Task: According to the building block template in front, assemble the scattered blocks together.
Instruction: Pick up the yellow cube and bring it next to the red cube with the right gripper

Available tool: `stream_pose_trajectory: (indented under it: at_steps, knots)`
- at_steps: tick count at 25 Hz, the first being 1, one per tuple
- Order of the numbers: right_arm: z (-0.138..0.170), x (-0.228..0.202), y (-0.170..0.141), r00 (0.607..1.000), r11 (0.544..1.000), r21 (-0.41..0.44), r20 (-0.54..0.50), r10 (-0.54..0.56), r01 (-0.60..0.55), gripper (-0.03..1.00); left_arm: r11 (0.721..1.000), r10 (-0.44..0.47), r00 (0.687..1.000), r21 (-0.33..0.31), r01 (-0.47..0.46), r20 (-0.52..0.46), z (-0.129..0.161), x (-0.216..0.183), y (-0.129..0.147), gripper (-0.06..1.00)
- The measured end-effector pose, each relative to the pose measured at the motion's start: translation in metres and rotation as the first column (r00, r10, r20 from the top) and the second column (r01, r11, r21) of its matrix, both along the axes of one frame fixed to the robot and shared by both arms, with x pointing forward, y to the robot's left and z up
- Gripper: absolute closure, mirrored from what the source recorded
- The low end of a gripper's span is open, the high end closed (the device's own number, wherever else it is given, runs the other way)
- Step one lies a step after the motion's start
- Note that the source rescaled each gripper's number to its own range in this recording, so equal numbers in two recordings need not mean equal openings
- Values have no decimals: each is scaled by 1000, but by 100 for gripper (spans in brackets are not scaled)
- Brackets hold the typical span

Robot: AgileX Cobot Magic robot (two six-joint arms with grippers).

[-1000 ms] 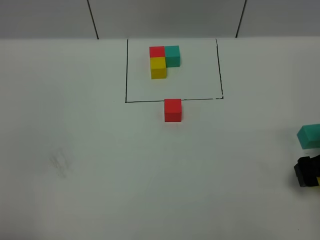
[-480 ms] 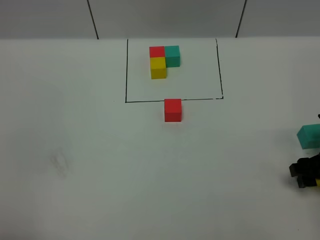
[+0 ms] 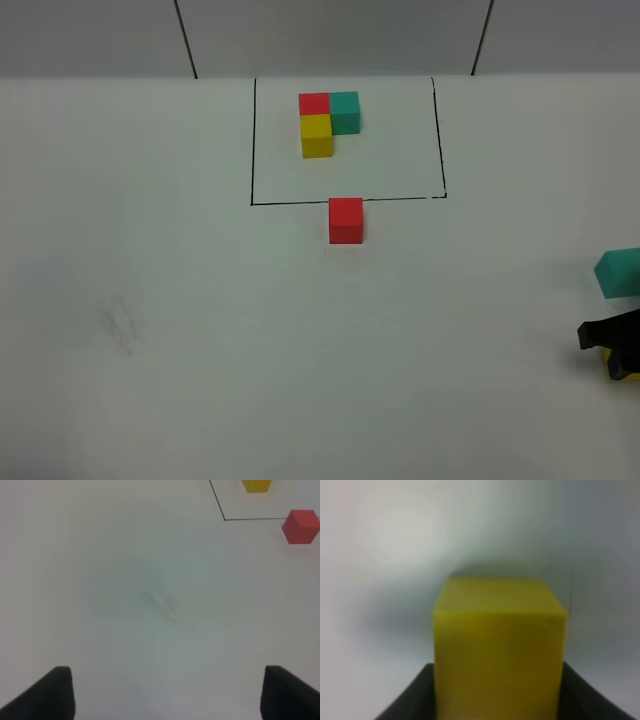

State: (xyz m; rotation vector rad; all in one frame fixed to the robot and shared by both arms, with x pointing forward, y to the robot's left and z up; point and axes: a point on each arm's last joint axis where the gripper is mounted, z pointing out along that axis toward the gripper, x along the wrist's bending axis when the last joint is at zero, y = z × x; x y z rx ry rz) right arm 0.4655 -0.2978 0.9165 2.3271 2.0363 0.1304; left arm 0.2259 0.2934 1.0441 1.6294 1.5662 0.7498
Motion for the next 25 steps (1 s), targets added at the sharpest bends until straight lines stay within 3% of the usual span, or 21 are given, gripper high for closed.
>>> stream_pose_trajectory:
  at_steps: [6, 12, 17, 25]
  knots:
    - [66, 1, 60, 986, 994, 50, 143, 87, -95, 95, 1000, 0, 1000, 0, 0, 0, 0, 0, 0, 16]
    - [94, 5, 122, 970, 989, 0, 199, 142, -145, 95, 1000, 0, 1000, 0, 0, 0, 0, 0, 0, 16]
    - [80, 24, 172, 973, 989, 6, 178, 147, -150, 95, 1000, 0, 1000, 0, 0, 0, 0, 0, 0, 16]
    - [27, 61, 234, 982, 990, -23, 121, 144, -142, 95, 1000, 0, 1000, 0, 0, 0, 0, 0, 0, 16]
